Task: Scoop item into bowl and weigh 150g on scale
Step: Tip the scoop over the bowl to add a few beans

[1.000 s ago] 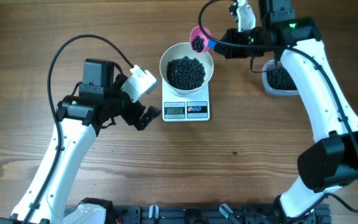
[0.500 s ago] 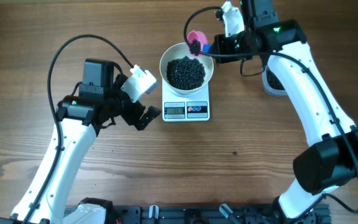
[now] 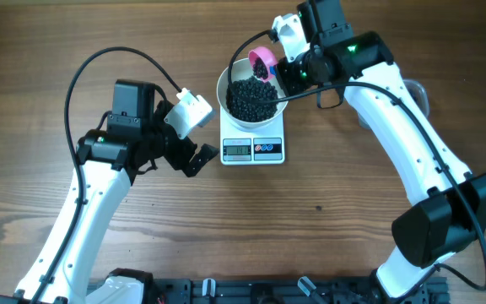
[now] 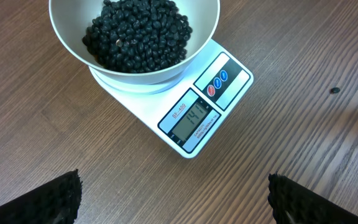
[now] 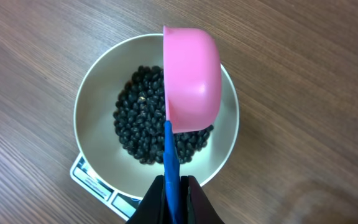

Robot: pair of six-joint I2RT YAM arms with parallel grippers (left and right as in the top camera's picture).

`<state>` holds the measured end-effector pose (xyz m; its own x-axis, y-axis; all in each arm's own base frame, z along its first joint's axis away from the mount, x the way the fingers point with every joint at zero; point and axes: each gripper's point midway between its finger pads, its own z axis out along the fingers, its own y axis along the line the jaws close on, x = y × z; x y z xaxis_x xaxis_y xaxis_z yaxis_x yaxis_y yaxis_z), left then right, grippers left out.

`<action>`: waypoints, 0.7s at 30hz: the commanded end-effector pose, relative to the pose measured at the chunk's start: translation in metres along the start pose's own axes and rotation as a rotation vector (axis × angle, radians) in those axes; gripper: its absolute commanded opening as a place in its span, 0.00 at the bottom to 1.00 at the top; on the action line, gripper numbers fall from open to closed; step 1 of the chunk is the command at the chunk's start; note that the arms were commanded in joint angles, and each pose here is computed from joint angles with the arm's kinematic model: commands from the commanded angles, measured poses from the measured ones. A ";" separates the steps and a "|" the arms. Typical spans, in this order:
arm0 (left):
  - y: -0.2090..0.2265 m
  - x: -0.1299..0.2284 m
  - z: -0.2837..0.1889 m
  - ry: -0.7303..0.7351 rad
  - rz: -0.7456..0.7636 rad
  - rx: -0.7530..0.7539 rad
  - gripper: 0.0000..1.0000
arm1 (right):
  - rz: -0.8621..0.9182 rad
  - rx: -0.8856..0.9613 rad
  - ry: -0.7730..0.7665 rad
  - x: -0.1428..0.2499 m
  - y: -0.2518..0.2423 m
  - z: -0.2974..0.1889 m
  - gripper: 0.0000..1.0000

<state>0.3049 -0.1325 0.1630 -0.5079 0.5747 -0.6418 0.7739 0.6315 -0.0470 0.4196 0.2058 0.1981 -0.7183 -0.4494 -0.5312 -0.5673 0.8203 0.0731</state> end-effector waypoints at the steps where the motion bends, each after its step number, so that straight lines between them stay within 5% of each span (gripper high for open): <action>1: -0.003 -0.003 -0.003 -0.015 0.027 0.004 1.00 | -0.046 0.027 0.004 -0.002 -0.004 0.003 0.04; 21: -0.003 -0.004 -0.003 -0.015 0.028 0.004 1.00 | -0.123 -0.007 -0.009 -0.005 0.002 0.003 0.04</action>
<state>0.3048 -0.1326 0.1630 -0.5080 0.5746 -0.6417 0.7741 0.6313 -0.0475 0.4216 0.2034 0.1981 -0.6679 -0.5175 -0.5349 -0.6188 0.7854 0.0127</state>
